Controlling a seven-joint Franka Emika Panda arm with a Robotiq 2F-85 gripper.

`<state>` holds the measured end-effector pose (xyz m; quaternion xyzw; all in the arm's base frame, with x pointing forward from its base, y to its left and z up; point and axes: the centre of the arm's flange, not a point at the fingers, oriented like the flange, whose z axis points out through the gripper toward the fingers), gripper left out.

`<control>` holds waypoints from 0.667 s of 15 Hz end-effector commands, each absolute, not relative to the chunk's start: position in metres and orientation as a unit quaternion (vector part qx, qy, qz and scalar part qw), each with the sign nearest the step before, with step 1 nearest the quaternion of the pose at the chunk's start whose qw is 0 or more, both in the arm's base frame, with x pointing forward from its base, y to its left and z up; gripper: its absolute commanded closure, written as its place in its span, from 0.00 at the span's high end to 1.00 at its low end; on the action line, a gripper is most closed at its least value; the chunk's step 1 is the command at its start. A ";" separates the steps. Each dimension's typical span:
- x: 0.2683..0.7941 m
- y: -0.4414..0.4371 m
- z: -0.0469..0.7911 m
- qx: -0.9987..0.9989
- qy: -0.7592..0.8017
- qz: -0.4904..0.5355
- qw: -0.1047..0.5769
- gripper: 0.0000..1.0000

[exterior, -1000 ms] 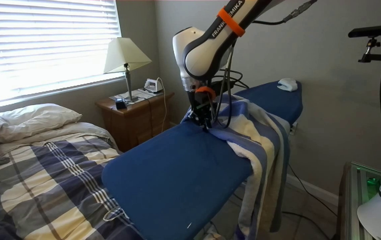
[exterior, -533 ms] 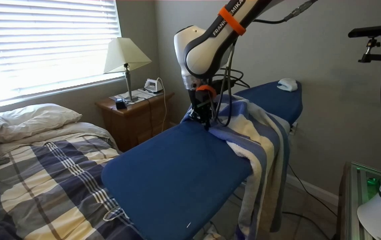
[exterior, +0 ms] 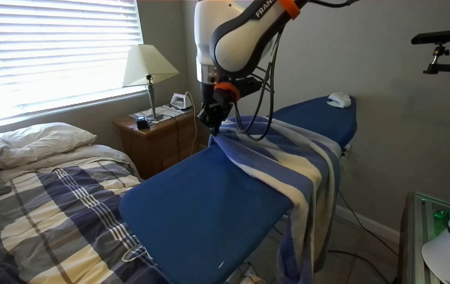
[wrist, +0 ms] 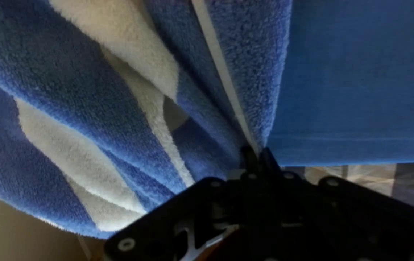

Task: Unfold the towel

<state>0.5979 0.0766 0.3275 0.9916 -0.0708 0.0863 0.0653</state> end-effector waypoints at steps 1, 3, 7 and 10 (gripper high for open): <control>0.602 0.113 0.348 0.989 -0.004 0.146 0.028 0.01; 0.602 0.133 0.352 0.986 0.032 0.162 0.006 0.01; 0.599 0.165 0.361 0.977 0.100 0.181 -0.048 0.01; 0.601 0.177 0.364 0.967 0.139 0.187 -0.100 0.01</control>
